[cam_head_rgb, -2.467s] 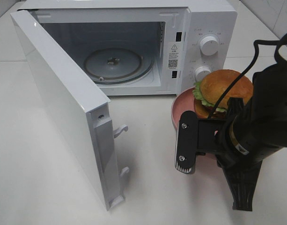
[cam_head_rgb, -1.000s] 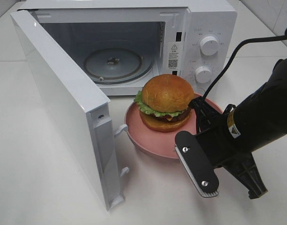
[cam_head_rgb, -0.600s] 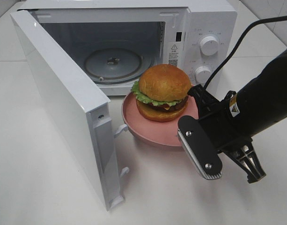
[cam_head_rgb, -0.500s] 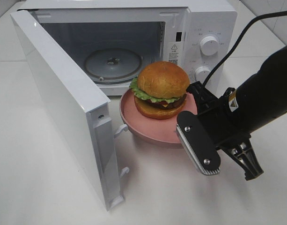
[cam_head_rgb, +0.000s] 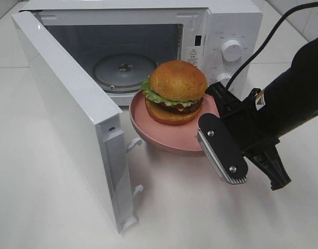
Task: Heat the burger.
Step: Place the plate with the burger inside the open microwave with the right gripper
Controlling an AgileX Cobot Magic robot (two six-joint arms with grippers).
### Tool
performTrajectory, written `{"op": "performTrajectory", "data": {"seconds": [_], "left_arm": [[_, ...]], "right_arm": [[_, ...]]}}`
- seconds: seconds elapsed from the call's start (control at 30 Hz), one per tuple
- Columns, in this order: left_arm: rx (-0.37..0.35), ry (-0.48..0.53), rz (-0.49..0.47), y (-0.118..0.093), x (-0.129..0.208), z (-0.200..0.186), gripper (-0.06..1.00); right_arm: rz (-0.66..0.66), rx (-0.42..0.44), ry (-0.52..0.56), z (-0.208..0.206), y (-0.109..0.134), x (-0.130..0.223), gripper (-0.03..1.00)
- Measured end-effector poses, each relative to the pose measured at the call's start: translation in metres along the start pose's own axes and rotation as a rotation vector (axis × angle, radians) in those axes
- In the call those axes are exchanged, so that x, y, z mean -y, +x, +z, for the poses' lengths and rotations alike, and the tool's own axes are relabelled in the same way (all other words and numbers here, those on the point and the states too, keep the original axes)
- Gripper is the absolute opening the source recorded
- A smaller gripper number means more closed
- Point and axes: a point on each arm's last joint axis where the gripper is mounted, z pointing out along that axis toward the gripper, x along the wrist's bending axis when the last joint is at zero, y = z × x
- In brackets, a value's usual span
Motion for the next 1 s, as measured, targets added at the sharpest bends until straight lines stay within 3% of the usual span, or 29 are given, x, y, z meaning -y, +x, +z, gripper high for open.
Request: {"op": "performTrajectory", "data": {"seconds": [0.6,1.0], "left_arm": [[0.0,0.0,0.0,0.0,0.0,0.0,0.99],[0.0,0.0,0.0,0.0,0.0,0.0,0.99]], "right_arm": [[-0.014,0.042,0.007,0.0,-0.004,0.001,0.04],[-0.021,0.081,0.006,0.0,-0.026,0.0,0.04]]}}
